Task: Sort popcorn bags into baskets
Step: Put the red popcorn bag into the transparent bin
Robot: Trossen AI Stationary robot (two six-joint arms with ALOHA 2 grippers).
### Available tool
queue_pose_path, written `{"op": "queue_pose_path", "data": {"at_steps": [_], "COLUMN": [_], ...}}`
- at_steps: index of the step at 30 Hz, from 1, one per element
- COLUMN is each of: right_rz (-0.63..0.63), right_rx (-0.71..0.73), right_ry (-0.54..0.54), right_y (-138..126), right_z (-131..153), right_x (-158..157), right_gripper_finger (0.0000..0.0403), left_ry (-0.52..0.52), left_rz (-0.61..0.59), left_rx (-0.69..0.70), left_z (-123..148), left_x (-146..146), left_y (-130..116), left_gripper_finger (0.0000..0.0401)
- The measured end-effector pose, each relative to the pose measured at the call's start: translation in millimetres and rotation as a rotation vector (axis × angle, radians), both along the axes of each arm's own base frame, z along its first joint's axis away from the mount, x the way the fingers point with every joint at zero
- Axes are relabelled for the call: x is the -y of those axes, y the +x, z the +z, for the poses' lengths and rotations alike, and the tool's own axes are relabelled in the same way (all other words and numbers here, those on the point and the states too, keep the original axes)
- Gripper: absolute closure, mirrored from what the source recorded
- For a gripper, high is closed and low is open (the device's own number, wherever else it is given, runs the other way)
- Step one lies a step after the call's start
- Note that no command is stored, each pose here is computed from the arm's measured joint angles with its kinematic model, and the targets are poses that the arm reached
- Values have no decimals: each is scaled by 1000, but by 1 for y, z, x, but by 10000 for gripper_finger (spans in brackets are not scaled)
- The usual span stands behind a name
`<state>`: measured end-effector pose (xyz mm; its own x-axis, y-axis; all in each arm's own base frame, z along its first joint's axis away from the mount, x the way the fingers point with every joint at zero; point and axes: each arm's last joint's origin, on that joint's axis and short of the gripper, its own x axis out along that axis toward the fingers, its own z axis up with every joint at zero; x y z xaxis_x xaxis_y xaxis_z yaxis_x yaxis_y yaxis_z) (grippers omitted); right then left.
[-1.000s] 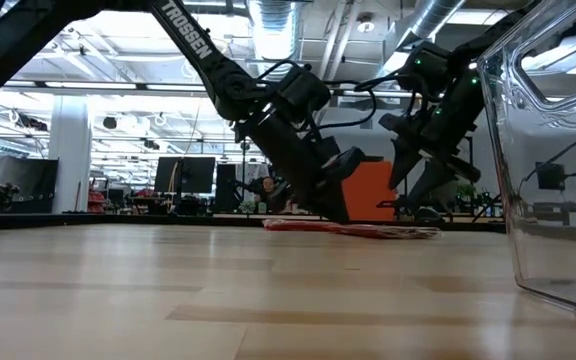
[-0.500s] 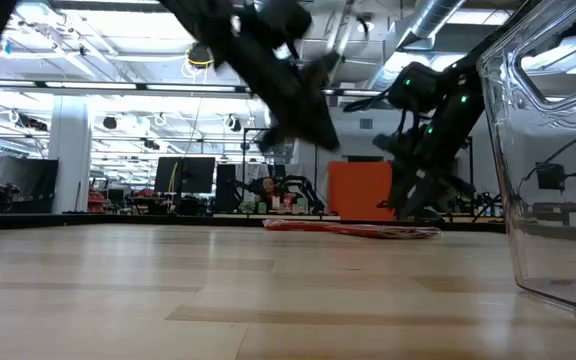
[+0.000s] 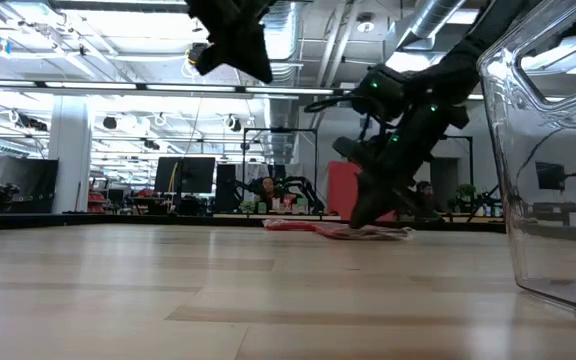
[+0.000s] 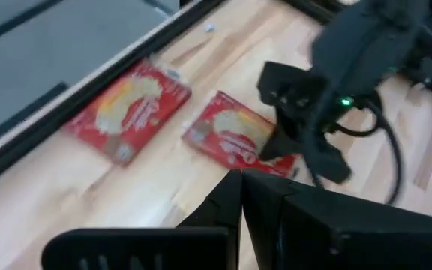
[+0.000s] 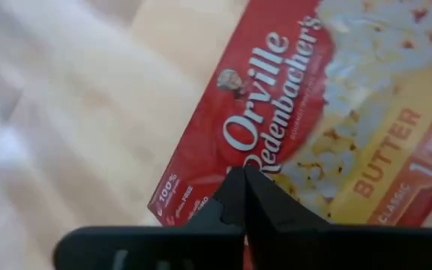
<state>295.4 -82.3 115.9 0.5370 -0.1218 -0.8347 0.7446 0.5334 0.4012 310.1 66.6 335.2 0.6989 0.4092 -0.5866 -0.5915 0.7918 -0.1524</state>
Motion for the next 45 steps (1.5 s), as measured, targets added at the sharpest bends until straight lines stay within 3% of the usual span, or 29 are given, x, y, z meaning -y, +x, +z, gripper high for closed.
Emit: {"op": "queue_pose_path", "data": {"at_steps": [5, 13, 21, 27, 31, 35, 40, 45], "right_rz": [63, 200, 198, 130, 114, 98, 95, 53], "right_rx": [27, 71, 187, 115, 62, 2, -27, -28], "right_ry": [51, 68, 37, -25, -59, -70, -67, -47], "right_y": [17, 31, 30, 8, -4, -10, -12, -13], "right_z": [6, 21, 62, 80, 87, 85, 83, 79], "right_x": [-35, -89, -119, -124, -124, -123, -123, -117], "right_gripper_finger": [361, 383, 375, 373, 385, 389, 357, 282], "left_ry": [-31, -100, -91, -154, -171, -200, -221, -219], "left_rz": [-24, -93, -105, -51, -106, -79, -66, -59], "left_rx": [-92, -79, 227, 201, 208, 159, 131, 58], "left_z": [-4, -33, -101, -172, -197, -219, -226, -231], "left_x": [13, 56, 81, 78, 82, 78, 77, 78], "left_y": [-8, -3, 8, 25, 48, 57, 58, 54], "left_gripper_finger": [401, 401, 401, 401, 401, 401, 401, 401]}}
